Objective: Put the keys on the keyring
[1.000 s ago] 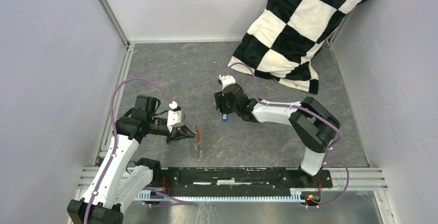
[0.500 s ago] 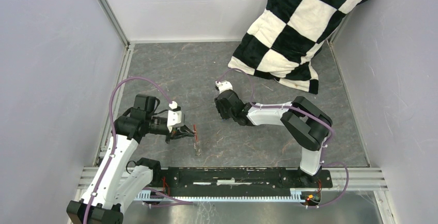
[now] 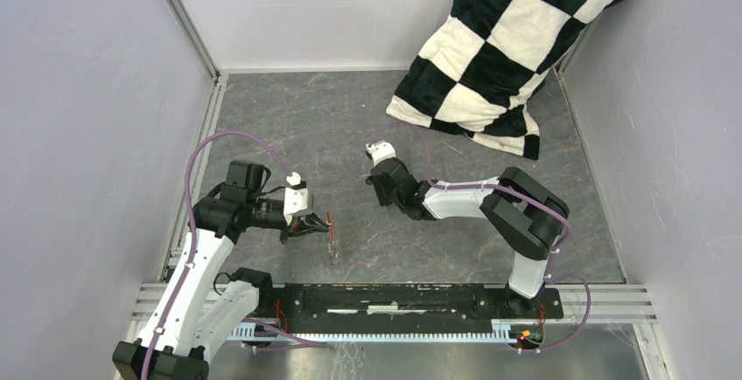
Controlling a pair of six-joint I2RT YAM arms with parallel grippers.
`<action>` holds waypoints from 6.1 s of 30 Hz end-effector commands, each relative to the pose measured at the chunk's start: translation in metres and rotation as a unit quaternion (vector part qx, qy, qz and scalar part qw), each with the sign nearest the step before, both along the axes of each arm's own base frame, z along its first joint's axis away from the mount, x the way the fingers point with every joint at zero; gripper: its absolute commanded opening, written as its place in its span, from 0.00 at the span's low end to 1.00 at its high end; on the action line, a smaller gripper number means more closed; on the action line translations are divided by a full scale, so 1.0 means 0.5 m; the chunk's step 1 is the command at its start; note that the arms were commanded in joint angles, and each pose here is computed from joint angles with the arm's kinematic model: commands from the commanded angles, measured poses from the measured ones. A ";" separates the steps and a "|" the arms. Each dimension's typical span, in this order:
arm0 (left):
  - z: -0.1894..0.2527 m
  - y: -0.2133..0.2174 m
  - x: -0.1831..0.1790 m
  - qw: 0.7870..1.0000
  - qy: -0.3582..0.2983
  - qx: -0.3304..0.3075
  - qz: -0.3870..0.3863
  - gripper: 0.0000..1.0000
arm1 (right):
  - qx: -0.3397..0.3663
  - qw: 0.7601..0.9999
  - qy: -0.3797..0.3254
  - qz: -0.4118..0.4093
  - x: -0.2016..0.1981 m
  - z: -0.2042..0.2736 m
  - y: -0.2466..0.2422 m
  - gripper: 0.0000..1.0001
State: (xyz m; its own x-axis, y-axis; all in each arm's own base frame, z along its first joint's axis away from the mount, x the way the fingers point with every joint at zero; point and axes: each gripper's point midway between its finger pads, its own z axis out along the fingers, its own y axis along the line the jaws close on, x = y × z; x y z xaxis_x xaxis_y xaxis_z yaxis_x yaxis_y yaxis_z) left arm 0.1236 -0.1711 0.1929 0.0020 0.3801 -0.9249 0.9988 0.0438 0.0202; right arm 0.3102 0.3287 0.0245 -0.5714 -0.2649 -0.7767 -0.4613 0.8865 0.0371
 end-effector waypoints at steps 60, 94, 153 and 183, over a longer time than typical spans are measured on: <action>0.037 0.000 -0.002 0.998 -0.055 -0.005 -0.017 0.02 | 0.044 0.989 -0.041 0.133 -0.153 0.024 -0.115 0.24; 0.039 0.005 0.002 0.998 -0.054 0.005 -0.006 0.02 | 0.006 0.968 -0.134 0.211 -0.189 0.054 -0.055 0.42; 0.045 0.009 -0.005 0.998 -0.058 0.012 -0.010 0.02 | 0.081 0.973 0.031 0.214 -0.207 -0.022 -0.107 0.36; 0.050 0.009 0.000 0.998 -0.062 0.014 -0.009 0.02 | 0.019 0.980 -0.039 0.195 -0.180 0.025 -0.146 0.41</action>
State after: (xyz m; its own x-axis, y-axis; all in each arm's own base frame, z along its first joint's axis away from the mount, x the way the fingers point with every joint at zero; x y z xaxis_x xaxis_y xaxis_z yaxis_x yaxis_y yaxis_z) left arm 0.1210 -0.1635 0.2020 0.0359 0.4277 -0.9032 0.9966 0.0517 0.0641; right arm 0.2158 0.2526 0.0204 -0.4226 -0.4114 -0.8076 -0.7495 0.6596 0.0562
